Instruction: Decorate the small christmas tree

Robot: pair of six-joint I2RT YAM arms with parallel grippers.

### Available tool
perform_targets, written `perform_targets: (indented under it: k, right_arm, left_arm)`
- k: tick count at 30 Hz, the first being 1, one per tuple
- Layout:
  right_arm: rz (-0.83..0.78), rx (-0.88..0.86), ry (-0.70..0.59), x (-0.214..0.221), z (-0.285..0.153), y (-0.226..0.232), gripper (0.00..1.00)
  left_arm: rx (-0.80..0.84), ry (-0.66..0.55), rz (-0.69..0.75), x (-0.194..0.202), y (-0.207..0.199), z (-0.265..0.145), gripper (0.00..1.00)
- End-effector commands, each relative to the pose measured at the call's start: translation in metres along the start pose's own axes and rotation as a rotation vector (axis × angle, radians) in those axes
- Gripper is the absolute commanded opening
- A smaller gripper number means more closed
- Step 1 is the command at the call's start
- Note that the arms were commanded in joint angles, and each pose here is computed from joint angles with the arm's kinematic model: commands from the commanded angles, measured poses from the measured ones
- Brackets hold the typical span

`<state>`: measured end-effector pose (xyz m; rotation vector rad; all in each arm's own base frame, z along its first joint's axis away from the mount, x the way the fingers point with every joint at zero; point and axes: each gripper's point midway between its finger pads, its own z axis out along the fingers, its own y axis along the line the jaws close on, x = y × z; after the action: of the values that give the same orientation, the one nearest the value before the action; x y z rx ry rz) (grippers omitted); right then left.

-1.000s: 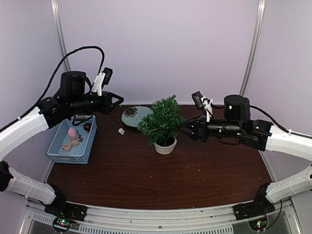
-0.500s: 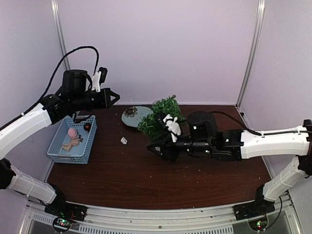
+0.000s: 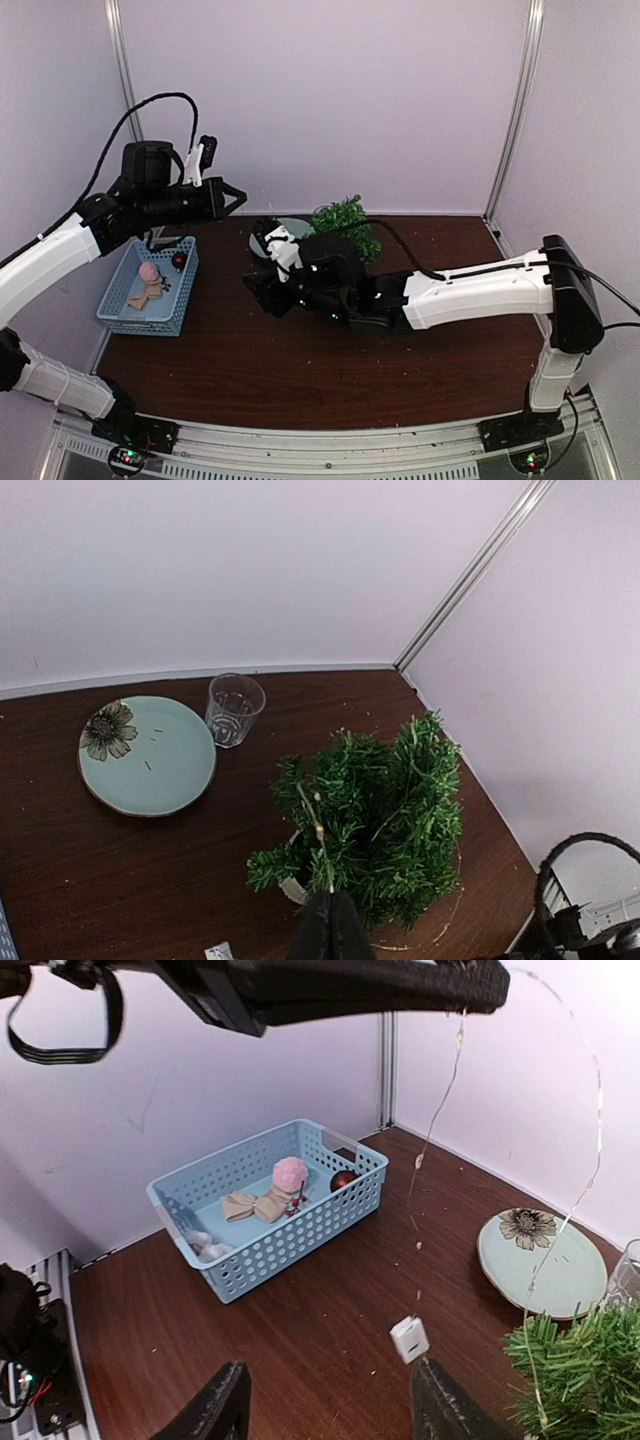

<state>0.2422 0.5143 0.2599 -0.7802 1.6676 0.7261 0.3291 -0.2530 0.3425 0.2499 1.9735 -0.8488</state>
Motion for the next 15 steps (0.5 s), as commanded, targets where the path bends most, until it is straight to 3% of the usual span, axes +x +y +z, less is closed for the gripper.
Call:
perform_targets:
  k: [1,8,15]
  right_arm:
    - [-0.001,0.115,-0.079,-0.011,0.019,-0.011,0.56]
    - [-0.04,0.226,-0.108,0.004,0.05,-0.022,0.59]
    - [-0.088,0.308,-0.162,0.005,0.068,-0.03,0.56]
  left_arm:
    - [0.077,-0.086,0.005,-0.027,-0.021,-0.016,0.0]
    - [0.101,-0.09,0.006,-0.026,-0.024,-0.018,0.0]
    - [0.11,-0.092,0.009,-0.025,-0.025,-0.018,0.0]
